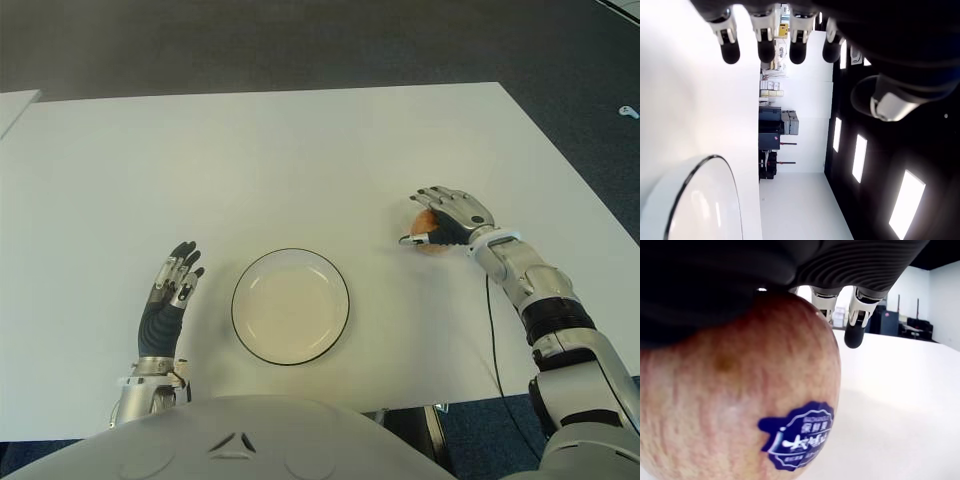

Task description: Put the apples into the plate.

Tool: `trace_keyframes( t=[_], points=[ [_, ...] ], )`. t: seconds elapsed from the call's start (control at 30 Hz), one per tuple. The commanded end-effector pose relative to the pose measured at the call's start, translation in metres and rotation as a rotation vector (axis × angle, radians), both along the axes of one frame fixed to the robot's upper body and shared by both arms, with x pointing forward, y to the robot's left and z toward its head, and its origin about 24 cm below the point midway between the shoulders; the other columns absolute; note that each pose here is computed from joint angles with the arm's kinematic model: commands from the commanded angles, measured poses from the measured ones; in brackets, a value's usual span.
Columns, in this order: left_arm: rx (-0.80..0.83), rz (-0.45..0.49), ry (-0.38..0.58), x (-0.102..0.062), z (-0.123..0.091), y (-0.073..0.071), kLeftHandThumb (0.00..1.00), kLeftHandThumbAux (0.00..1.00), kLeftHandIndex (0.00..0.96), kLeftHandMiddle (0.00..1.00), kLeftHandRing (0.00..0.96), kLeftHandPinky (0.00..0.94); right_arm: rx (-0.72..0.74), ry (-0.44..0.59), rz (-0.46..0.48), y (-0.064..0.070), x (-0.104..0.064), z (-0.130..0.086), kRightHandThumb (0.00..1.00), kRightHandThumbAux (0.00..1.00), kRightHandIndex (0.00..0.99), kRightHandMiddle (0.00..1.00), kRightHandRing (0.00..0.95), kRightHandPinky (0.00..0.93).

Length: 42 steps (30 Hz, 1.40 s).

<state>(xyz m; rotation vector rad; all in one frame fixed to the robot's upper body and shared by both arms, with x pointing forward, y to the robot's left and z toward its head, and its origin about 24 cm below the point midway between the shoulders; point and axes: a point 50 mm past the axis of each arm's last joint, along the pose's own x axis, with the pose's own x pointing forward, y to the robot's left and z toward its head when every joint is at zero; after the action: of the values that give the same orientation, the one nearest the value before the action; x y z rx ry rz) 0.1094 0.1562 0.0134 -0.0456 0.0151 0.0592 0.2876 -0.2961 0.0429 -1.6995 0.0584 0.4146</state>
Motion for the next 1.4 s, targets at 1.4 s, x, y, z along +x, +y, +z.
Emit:
trace_keyframes(
  t=[1.4],
  points=[
    [0.048, -0.018, -0.039, -0.005, -0.001, -0.002, 0.002, 0.39, 0.0, 0.0, 0.0, 0.0, 0.013, 0.073, -0.133, -0.014, -0.016, -0.053, 0.303, 0.231, 0.02, 0.03, 0.02, 0.101]
  ],
)
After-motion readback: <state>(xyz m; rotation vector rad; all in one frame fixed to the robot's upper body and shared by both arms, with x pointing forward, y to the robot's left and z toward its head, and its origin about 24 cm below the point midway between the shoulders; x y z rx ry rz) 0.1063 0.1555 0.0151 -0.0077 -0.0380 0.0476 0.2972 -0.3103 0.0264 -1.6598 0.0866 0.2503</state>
